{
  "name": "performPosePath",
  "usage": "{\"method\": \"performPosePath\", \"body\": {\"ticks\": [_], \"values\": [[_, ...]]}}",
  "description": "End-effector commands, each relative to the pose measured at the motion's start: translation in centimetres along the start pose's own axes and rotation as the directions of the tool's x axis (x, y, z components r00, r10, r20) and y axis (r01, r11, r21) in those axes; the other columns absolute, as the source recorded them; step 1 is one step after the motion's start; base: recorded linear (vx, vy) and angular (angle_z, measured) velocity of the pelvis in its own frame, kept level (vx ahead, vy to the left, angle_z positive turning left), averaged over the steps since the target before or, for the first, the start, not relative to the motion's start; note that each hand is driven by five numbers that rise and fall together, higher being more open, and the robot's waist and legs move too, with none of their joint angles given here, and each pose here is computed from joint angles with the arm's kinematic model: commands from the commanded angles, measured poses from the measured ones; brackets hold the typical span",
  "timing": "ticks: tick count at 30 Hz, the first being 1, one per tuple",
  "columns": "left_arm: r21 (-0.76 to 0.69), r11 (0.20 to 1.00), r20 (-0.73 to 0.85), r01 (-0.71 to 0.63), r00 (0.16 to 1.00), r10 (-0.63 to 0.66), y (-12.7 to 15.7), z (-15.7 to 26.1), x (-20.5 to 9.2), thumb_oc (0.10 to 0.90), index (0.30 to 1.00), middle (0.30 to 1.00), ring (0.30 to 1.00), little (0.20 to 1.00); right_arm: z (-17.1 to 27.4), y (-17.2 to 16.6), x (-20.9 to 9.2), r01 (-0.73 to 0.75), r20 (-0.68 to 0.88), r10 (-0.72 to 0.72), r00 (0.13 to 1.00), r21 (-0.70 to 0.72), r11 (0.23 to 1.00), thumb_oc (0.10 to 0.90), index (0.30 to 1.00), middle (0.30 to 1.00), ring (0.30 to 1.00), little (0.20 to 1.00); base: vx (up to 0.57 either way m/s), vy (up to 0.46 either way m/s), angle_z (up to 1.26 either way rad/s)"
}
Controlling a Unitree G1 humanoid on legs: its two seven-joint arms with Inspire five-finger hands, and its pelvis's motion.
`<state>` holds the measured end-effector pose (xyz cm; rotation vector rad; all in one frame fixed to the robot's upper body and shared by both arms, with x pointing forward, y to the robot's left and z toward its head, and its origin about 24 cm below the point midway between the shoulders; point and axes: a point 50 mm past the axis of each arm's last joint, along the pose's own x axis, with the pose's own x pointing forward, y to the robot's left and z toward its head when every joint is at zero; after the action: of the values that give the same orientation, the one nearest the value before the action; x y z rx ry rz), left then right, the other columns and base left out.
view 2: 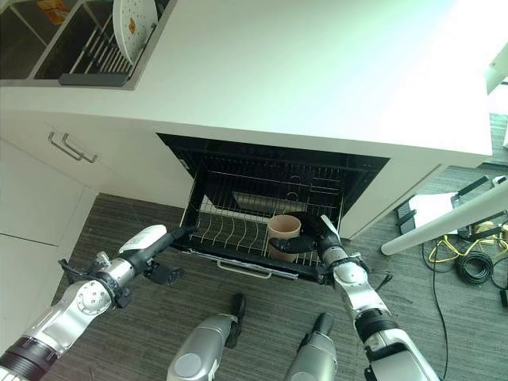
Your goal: Place the dishes in the dishwasher.
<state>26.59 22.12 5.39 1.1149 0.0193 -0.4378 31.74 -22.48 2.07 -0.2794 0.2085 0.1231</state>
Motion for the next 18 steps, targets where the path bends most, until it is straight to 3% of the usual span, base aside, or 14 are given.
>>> {"method": "performPosePath", "body": {"ticks": [1,6,18], "values": [[0.047,0.993,0.059,-0.106,0.993,0.104,2.3,0.9,-0.1,0.8,0.9,0.9,0.9,0.9,-0.7,-2.1,-0.9,0.083,0.016,-0.081,0.997,-0.113,0.99,0.8,0.9,0.9,0.9,0.9,0.0,0.0,0.0],[0.037,0.994,0.056,-0.106,0.993,0.103,2.1,1.0,0.1,0.8,0.9,0.9,0.9,0.9,2.5,-2.7,-0.8,0.217,0.221,-0.176,0.959,-0.176,0.96,0.8,0.9,0.9,0.9,0.9,0.01,0.018,-0.01],[0.014,0.996,0.053,-0.093,0.994,0.092,1.5,0.8,-0.2,0.8,0.9,0.9,0.9,0.9,4.1,-3.4,-1.7,0.281,0.352,-0.221,0.91,-0.13,0.951,0.8,0.9,0.9,0.9,0.9,0.01,0.021,-0.01]]}}
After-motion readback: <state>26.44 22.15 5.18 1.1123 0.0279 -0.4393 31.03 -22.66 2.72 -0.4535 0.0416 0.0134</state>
